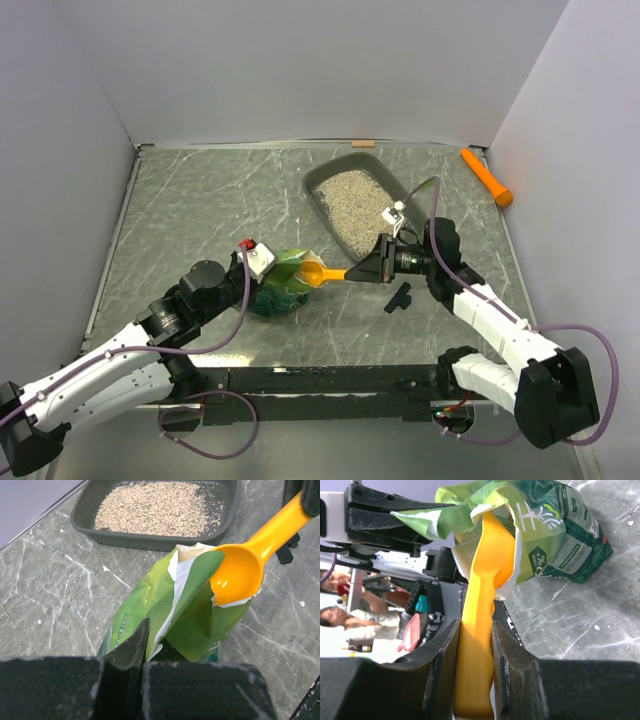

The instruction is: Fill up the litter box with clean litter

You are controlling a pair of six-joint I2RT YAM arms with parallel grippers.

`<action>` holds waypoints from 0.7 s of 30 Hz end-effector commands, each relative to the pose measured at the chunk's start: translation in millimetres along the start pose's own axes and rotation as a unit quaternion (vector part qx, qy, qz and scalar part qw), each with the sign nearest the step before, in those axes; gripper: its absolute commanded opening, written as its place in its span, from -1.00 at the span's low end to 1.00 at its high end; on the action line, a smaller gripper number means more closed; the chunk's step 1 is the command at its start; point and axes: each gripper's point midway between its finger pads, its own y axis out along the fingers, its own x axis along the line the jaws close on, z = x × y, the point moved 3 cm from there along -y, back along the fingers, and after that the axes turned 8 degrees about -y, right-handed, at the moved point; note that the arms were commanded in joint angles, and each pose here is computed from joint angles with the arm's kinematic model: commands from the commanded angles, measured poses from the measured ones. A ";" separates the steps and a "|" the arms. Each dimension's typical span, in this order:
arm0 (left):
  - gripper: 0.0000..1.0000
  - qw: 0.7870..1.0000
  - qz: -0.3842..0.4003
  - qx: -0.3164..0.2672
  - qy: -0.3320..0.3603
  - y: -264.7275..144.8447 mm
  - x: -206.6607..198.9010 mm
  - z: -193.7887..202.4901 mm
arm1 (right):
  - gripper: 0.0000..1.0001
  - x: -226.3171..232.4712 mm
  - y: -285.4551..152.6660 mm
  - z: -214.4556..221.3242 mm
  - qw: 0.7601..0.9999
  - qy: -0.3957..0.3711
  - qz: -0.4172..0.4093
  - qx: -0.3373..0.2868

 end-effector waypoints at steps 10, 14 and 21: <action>-0.98 1.000 0.009 0.018 0.002 3.8 -5.5 6.5 | -1.00 14.5 -18.1 14.0 0.996 0.044 -0.036 -0.065; -0.99 1.000 0.008 0.012 0.002 3.0 -5.4 4.8 | -1.00 9.1 -20.4 25.4 0.993 0.086 -0.028 -0.080; -0.99 1.000 0.003 0.009 0.004 2.3 -4.8 4.5 | -1.00 -2.4 -24.6 37.4 0.986 0.125 0.012 -0.109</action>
